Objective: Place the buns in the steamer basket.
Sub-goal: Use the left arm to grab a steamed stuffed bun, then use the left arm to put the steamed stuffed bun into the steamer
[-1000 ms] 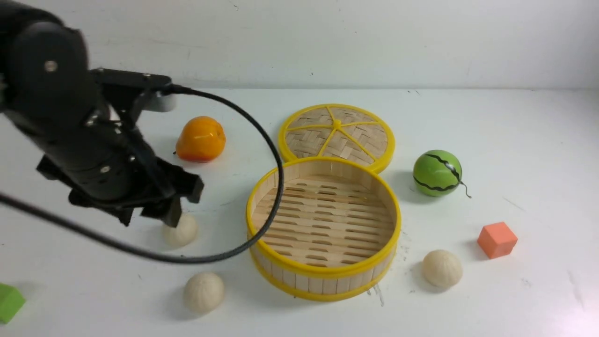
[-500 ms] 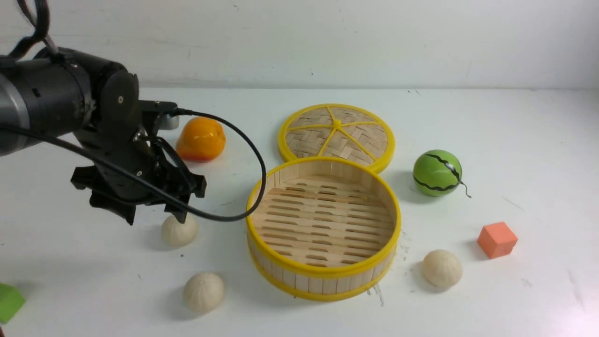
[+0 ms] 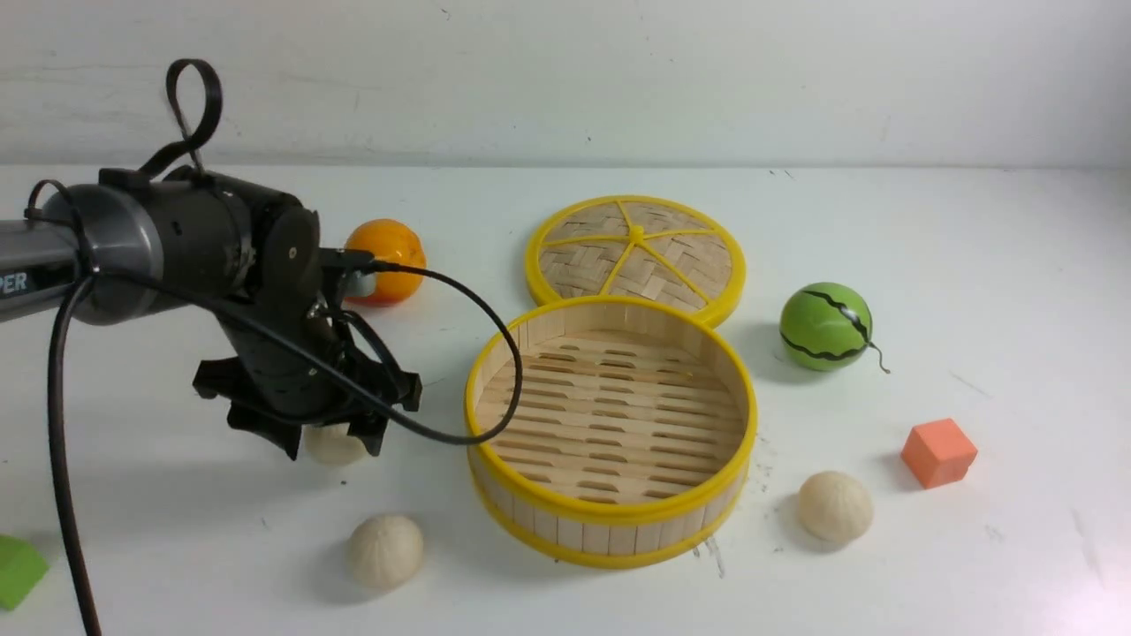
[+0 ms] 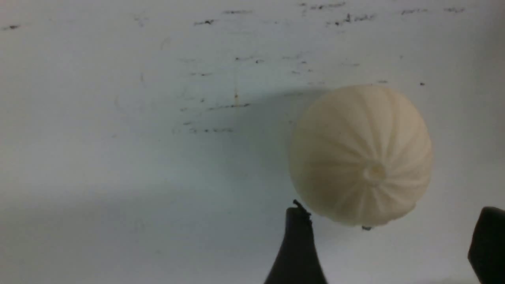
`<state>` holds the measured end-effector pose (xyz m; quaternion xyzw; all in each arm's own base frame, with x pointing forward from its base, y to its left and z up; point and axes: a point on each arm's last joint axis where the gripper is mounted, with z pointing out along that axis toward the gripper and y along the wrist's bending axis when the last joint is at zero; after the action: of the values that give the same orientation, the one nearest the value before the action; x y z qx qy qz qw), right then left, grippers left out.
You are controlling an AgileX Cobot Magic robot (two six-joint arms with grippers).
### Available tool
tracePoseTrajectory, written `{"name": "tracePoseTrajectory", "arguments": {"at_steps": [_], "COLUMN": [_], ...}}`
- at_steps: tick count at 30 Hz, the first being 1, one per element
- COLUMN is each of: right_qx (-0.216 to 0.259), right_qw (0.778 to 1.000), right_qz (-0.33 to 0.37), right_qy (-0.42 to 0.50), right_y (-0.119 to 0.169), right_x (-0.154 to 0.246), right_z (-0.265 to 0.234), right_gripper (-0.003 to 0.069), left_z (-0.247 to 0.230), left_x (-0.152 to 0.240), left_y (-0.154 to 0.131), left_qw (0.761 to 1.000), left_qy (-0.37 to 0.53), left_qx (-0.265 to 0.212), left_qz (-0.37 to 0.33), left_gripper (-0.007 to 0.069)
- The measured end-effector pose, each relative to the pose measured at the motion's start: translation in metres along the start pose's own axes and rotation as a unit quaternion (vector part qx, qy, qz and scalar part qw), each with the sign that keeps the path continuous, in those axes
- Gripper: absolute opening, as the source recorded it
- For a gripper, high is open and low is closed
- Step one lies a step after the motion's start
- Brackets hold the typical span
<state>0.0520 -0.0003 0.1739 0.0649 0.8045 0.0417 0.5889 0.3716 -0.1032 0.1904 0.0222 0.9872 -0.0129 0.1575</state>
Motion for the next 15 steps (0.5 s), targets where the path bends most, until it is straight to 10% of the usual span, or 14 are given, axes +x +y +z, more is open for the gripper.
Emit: {"name": "tracePoseTrajectory", "arguments": {"at_steps": [10, 15], "right_qx": [0.000, 0.000], "right_qw": [1.000, 1.000], "right_qz": [0.000, 0.000], "right_qy": [0.000, 0.000], "right_y": [0.000, 0.000], "right_x": [0.000, 0.000], "right_z": [0.000, 0.000], "right_gripper": [0.0239, 0.0239], "left_z": [0.009, -0.012], "left_x": [-0.006, -0.018], "left_y": [-0.001, -0.002], "left_qw": [1.000, 0.999], "left_qy": [-0.009, -0.029], "left_qx": [-0.003, -0.006], "left_qz": [0.007, 0.017], "left_gripper": [0.0037, -0.0009]}}
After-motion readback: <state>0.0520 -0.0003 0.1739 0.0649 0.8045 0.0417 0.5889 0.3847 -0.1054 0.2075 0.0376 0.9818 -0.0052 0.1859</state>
